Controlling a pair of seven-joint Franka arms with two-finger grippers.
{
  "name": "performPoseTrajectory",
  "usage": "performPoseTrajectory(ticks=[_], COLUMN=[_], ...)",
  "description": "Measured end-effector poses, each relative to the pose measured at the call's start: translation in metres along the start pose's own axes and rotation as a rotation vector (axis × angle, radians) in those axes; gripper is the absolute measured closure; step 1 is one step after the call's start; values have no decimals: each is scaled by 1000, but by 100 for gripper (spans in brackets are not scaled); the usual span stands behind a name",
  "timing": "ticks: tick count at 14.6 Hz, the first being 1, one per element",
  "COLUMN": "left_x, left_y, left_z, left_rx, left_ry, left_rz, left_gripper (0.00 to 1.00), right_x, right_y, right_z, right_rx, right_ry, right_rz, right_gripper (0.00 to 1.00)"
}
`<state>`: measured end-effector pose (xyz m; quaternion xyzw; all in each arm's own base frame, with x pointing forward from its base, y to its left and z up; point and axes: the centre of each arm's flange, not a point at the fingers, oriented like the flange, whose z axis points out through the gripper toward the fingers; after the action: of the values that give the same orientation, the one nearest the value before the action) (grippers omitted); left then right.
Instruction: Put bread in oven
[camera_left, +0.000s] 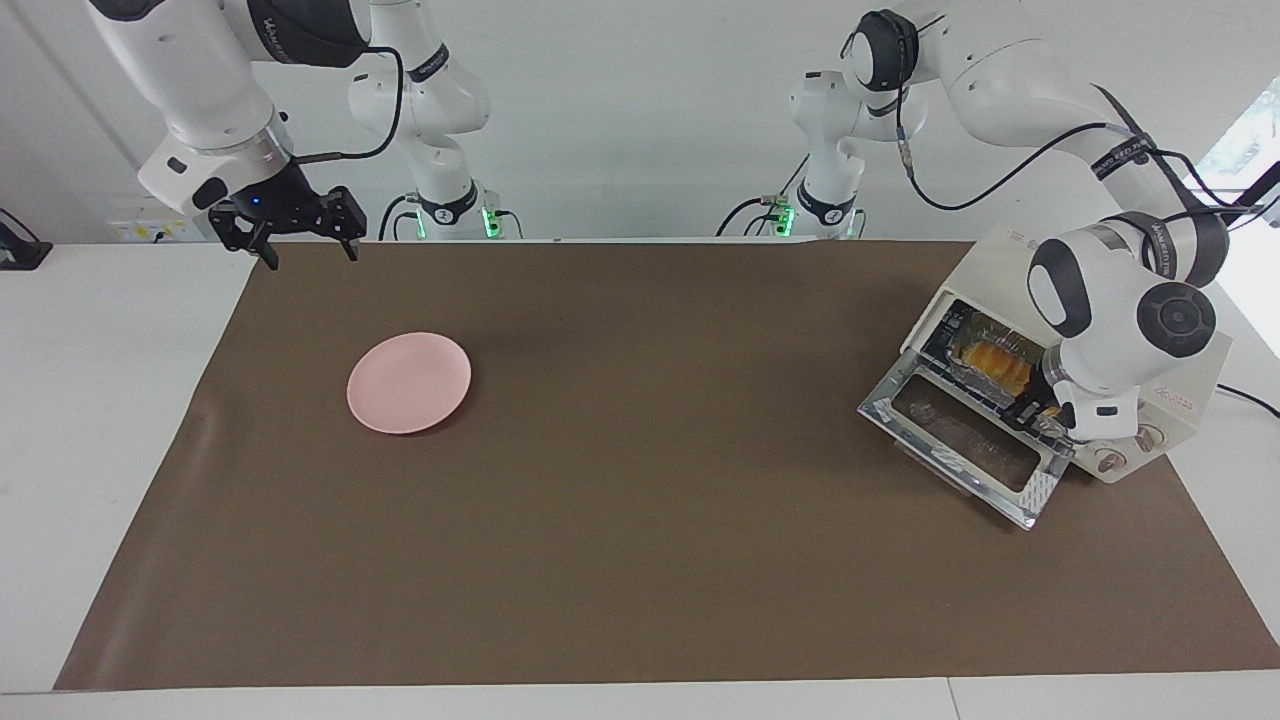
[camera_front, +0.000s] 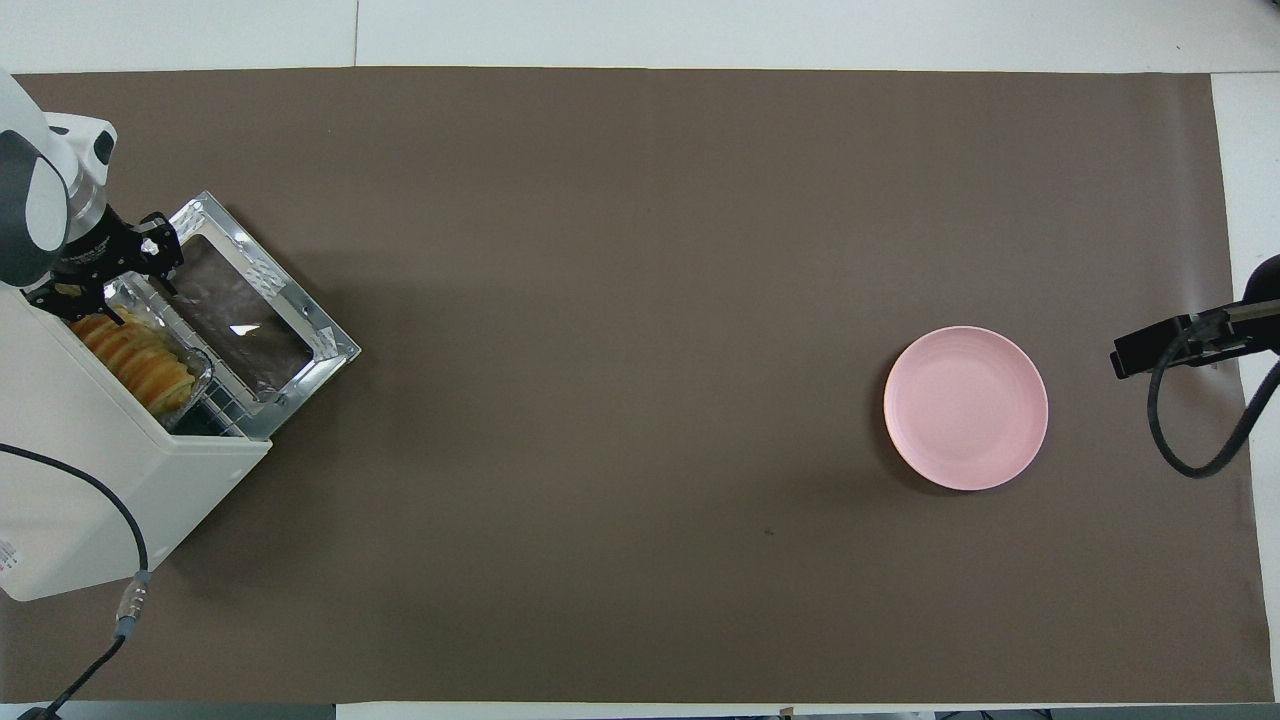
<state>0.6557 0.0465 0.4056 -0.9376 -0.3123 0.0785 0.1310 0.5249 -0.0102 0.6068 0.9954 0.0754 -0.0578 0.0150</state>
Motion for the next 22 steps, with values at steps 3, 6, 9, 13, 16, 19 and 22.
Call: performPoseTrajectory(ticks=[3, 6, 9, 13, 16, 19, 22], left_x=[-6, -13, -32, -78, -100, -105, -108], left_y=[4, -5, -23, -60, -85, -91, -91], left_z=[-17, -55, -90, -147, -170, -168, -159], left_rx=[-35, -70, -73, -121, -148, -174, -175], left_ry=[33, 64, 24, -11, -33, -57, -80], left_rz=[17, 67, 242, 507, 584, 617, 628], left_gripper=[0, 0, 0, 0, 0, 0, 0], right_x=[0, 0, 0, 0, 0, 0, 0], right_y=[0, 0, 0, 0, 0, 0, 0], right_z=[0, 0, 0, 0, 0, 0, 0], right_rx=[0, 0, 0, 0, 0, 0, 0], right_ry=[0, 0, 0, 0, 0, 0, 0], right_rz=[0, 0, 0, 0, 0, 0, 0], right_gripper=[0, 0, 0, 0, 0, 0, 0])
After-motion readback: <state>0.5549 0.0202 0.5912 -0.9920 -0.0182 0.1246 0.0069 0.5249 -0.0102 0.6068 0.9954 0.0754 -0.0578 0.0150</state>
